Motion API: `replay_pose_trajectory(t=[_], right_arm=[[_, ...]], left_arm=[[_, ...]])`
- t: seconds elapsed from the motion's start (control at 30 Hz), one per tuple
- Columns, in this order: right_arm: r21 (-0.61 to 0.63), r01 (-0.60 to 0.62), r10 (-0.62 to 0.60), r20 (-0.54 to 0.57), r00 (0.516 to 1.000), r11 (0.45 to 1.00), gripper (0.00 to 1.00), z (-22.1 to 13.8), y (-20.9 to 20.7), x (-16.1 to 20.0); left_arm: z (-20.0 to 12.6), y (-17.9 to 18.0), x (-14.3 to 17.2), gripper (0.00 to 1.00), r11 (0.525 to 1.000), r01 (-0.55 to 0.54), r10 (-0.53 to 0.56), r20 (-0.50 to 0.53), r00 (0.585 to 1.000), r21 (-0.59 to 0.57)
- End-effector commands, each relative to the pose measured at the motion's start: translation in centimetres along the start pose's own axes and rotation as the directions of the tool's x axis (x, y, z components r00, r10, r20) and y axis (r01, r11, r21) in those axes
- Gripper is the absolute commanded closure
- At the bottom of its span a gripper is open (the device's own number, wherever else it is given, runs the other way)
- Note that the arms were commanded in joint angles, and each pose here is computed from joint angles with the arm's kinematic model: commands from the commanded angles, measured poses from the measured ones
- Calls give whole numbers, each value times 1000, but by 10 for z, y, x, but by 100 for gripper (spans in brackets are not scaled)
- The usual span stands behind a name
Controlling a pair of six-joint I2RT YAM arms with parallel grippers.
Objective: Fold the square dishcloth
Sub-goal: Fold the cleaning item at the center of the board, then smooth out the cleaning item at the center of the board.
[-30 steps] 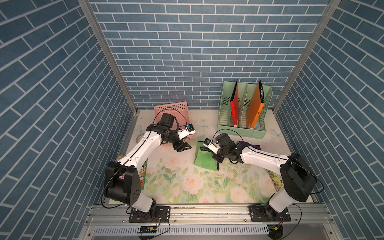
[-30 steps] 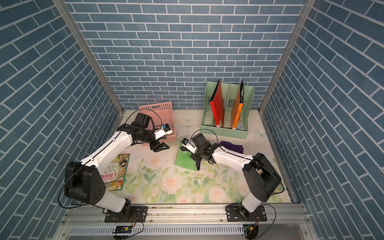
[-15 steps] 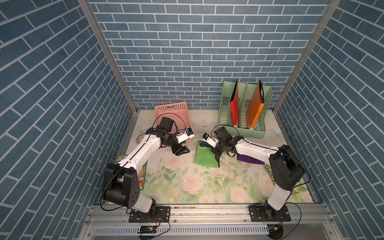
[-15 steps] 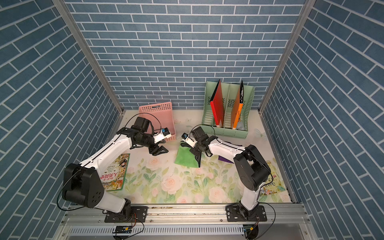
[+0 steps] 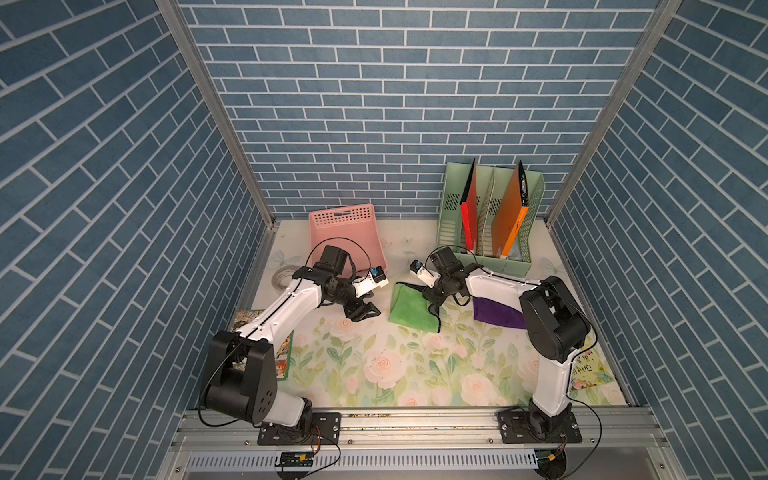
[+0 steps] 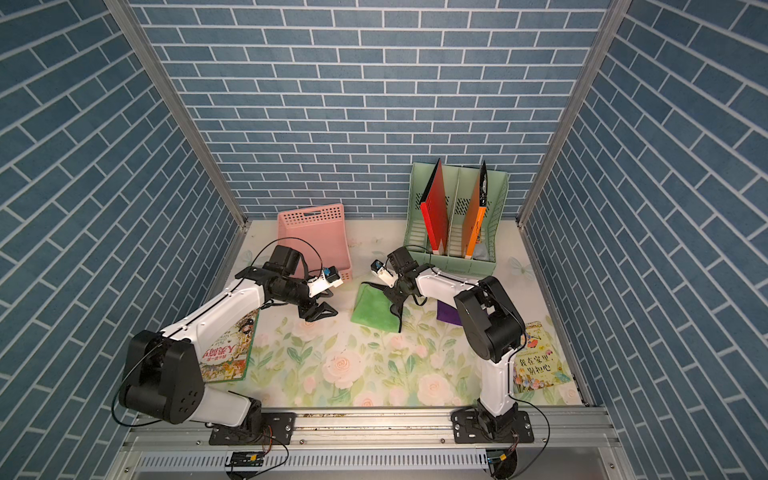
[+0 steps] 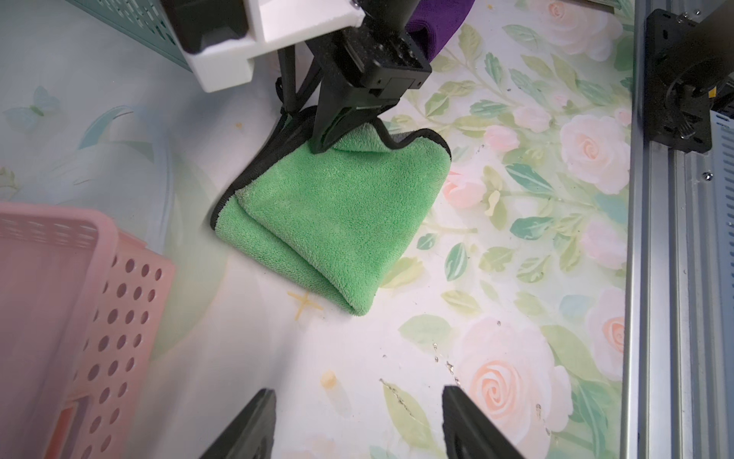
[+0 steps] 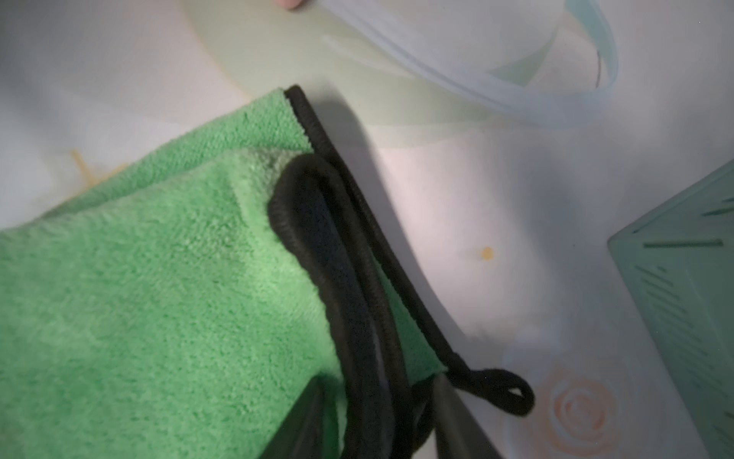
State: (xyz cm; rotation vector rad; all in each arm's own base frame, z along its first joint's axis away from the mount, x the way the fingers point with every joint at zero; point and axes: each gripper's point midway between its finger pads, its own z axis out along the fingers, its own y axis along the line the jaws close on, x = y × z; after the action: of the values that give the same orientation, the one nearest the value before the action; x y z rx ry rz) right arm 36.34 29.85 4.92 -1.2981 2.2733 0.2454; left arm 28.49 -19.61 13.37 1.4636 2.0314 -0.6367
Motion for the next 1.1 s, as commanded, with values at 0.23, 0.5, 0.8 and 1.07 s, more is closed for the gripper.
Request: replay_pose_trajectory(t=[0.23, 0.5, 0.8, 1.07], right_arm=[[-57, -47, 56, 162, 985, 997, 99, -21, 2, -45], [-141, -86, 115, 210, 971, 986, 100, -16, 9, -62], [-334, -77, 153, 208, 966, 939, 51, -15, 33, -62], [-407, -66, 138, 148, 979, 911, 70, 0, 41, -56]], left_arm=[[53, -12, -25, 35, 987, -154, 155, 25, 988, -33], [62, -4, -31, 35, 982, -172, 175, 38, 984, -74], [51, -2, -14, 36, 985, -157, 157, -8, 988, -74], [18, 16, -11, 36, 988, -95, 100, 37, 994, -125]])
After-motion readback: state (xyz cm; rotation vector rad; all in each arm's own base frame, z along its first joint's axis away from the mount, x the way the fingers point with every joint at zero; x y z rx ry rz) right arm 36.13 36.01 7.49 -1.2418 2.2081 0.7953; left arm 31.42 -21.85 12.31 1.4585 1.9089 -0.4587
